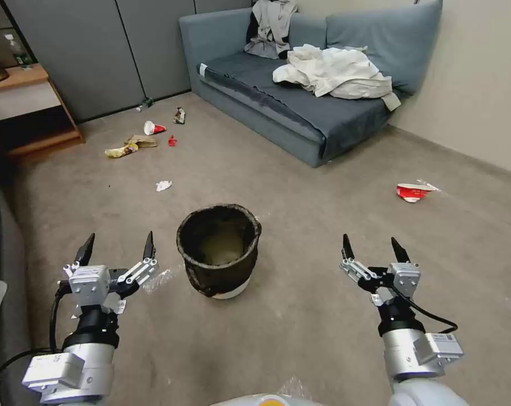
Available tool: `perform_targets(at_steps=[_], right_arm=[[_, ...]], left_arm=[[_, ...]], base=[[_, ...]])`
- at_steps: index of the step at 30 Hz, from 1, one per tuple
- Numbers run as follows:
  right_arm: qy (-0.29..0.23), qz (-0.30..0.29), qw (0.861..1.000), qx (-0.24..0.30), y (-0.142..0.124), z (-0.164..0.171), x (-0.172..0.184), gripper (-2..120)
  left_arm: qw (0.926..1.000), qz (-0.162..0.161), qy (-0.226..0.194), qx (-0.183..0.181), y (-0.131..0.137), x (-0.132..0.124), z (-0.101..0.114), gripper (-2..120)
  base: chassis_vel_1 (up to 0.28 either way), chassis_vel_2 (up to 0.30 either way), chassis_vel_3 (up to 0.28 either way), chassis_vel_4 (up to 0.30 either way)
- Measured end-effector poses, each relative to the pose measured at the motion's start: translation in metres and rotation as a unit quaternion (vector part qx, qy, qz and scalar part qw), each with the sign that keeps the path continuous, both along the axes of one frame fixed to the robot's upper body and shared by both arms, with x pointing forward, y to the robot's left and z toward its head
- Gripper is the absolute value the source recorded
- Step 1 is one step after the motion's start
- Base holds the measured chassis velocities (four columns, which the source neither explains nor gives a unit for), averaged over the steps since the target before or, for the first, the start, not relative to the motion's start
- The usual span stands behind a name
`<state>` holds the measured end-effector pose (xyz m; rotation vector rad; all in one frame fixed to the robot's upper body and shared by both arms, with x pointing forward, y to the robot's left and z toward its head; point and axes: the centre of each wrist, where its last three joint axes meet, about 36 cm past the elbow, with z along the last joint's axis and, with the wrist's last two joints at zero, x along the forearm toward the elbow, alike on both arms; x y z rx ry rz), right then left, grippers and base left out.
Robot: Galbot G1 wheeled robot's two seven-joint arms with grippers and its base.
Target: Pick up the trash can from the floor.
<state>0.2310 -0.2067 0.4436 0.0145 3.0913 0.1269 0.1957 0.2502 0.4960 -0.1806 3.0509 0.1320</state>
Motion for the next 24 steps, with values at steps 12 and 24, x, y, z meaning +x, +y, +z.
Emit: perform_targets(at_steps=[12,24], right_arm=[[-0.002,0.004,1.000,-0.003,0.000,0.000,0.000,100],[0.010,0.011,1.000,-0.009,-0.003,-0.002,0.000,100]], left_arm=[[0.9998,-0.011,0.005,-0.016,0.005,0.009,0.002,100],[0.9915,-0.023,0.110,-0.066,0.014,0.033,-0.015,100]], base=[[-0.111,0.138,0.127,-0.119],[-0.019,0.020,0.020,-0.018]])
